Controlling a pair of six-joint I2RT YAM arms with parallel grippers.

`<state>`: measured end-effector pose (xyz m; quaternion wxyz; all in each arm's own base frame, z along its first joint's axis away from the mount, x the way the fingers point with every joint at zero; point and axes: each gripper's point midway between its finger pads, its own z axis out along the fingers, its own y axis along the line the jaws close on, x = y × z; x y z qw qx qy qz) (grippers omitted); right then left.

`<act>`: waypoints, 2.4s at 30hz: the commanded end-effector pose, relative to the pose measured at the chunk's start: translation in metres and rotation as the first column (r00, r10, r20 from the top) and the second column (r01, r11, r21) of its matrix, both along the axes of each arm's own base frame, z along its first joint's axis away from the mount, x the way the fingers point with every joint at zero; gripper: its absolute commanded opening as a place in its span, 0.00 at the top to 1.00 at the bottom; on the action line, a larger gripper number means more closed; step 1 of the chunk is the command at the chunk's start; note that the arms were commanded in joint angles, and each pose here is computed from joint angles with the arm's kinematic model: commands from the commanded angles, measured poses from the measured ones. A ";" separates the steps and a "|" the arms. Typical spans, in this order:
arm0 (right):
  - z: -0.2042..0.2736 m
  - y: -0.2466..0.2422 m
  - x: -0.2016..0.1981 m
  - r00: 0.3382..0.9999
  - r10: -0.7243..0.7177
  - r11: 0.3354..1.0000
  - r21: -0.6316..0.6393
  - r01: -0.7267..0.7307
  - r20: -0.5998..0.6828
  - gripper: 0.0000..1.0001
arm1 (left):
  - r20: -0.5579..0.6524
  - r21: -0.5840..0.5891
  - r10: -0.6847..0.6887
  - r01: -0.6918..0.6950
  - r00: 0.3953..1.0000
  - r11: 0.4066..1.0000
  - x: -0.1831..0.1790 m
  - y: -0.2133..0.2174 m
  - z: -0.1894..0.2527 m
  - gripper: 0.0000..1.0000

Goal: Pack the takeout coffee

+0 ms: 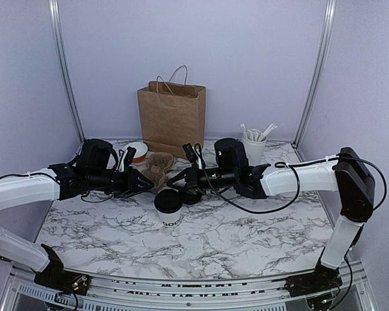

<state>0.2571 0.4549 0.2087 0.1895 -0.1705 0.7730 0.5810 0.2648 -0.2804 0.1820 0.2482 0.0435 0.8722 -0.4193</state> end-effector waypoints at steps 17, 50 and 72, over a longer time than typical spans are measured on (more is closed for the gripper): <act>0.019 0.008 0.009 1.000 0.014 0.997 0.080 -0.015 0.021 1.00 | -0.076 -0.046 -0.061 0.058 0.995 0.997 0.000 -0.024 -0.036 0.97; -0.068 -0.016 0.012 0.985 -0.006 1.000 -0.022 0.002 -0.172 1.00 | -0.111 0.050 -0.062 0.068 0.992 0.996 -0.009 -0.025 -0.062 0.98; -0.041 -0.011 0.020 0.994 -0.007 1.000 -0.011 0.006 -0.113 1.00 | -0.104 0.050 -0.062 0.068 0.993 0.996 -0.007 -0.026 -0.060 0.98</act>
